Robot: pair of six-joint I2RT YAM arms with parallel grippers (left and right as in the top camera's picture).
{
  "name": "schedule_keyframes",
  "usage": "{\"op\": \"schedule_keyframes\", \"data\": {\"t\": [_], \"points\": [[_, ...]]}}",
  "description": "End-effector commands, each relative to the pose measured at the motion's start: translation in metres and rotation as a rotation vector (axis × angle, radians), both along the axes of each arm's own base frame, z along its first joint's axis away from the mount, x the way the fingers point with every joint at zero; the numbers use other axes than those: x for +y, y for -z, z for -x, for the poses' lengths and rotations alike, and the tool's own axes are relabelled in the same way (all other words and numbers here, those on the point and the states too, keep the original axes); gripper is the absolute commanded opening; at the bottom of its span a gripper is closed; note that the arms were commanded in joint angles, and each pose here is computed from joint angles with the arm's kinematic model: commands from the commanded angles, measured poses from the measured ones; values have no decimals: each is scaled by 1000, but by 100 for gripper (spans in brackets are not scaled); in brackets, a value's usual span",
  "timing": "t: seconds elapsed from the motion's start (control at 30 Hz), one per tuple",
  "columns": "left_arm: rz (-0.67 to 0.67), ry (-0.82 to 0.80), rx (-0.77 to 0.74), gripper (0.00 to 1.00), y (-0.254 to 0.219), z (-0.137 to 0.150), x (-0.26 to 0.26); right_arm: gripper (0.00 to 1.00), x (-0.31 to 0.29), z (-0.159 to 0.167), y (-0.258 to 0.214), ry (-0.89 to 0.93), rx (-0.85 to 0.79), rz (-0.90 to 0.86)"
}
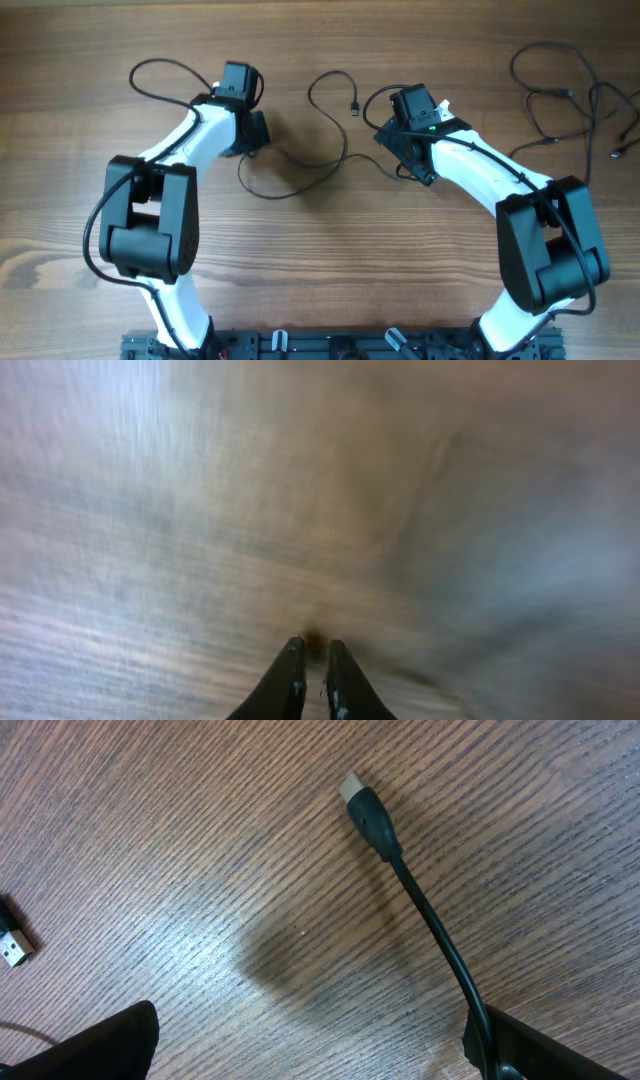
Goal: Untangle cables
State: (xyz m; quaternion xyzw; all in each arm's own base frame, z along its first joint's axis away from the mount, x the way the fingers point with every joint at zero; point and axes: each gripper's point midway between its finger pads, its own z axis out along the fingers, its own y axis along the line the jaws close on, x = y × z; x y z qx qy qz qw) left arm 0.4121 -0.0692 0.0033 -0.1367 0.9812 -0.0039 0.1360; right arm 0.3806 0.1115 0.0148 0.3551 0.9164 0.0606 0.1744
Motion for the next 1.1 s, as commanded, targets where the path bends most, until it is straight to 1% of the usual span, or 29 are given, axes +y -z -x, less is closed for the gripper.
{"op": "schedule_keyframes", "data": {"t": [0.0,0.13,0.27,0.33,0.43,0.67,0.77,0.83,0.93,0.97,1.0,1.07], "points": [[-22,-34,62,11,19,23,8,100,0,2,4,11,13,-6],[55,-15,122,13,29,41,-4,100,0,2,4,12,13,-6],[222,23,196,14,33,60,-34,100,0,2,4,11,13,-6],[261,42,220,14,34,68,-45,100,0,2,4,11,13,-6],[258,61,240,14,38,78,-54,100,0,2,4,11,13,-6],[243,186,255,14,38,96,-95,100,0,2,4,12,13,-6],[242,255,242,17,38,103,-118,100,0,2,4,11,13,-6],[244,273,235,18,38,106,-129,100,0,2,4,12,13,-6],[248,304,222,19,37,110,-144,100,0,2,4,11,13,-7],[250,314,218,18,37,110,-147,100,0,2,4,11,13,-6],[251,321,212,15,36,110,-150,100,0,2,4,11,13,-6],[246,317,188,15,32,102,-149,100,0,2,4,11,15,-5]]}}
